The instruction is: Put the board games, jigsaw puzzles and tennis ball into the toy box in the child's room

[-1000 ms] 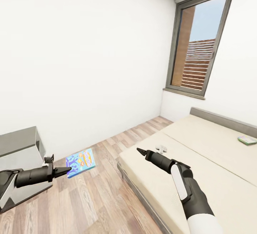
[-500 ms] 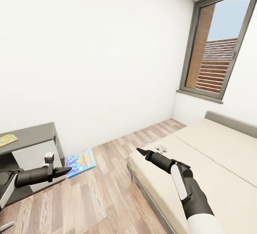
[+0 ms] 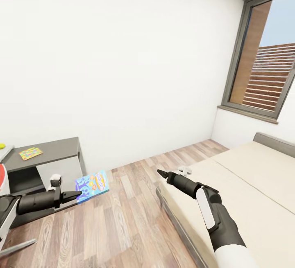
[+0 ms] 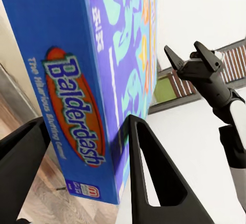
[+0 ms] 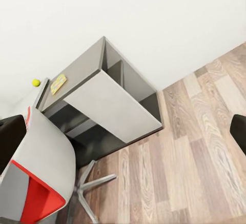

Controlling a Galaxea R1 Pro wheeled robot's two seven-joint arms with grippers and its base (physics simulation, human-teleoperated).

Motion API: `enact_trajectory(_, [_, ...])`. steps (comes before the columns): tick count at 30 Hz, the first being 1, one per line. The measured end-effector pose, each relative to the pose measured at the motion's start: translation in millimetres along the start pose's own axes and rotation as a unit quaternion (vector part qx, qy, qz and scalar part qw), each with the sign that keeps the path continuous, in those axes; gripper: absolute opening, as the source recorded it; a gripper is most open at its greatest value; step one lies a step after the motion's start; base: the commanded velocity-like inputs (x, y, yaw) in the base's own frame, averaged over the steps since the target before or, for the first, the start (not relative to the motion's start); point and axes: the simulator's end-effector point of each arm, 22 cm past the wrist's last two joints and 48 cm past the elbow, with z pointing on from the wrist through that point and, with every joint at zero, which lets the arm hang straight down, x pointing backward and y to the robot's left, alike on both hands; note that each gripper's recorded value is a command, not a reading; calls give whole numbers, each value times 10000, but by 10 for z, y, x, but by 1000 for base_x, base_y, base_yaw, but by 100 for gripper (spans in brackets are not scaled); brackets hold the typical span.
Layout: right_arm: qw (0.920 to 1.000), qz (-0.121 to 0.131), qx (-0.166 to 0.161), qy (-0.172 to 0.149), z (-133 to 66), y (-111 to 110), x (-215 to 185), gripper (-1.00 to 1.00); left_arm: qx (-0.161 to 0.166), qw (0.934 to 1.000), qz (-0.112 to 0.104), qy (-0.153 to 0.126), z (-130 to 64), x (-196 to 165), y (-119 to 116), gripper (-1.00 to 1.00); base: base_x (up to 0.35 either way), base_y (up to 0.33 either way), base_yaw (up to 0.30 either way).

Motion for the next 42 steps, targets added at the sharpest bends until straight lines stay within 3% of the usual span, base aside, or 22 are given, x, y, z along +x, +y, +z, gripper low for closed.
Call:
enact_trajectory(9, [10000, 9, -15, -30, -20, 10, -25, 100, 14, 10000, 55, -18, -10, -8, -23, -100, 176, 93, 201])
enact_trajectory(34, [9998, -78, -19, -187, -13, 24, -91, 100, 1, 10000, 18, -27, -7, 6, 12, -100, 241, 185, 12])
enact_trajectory(42, [9998, -72, -43, -200, -21, 42, -105, 100, 5, 10000, 17, -54, -18, 8, 26, -100, 184, 246, 202])
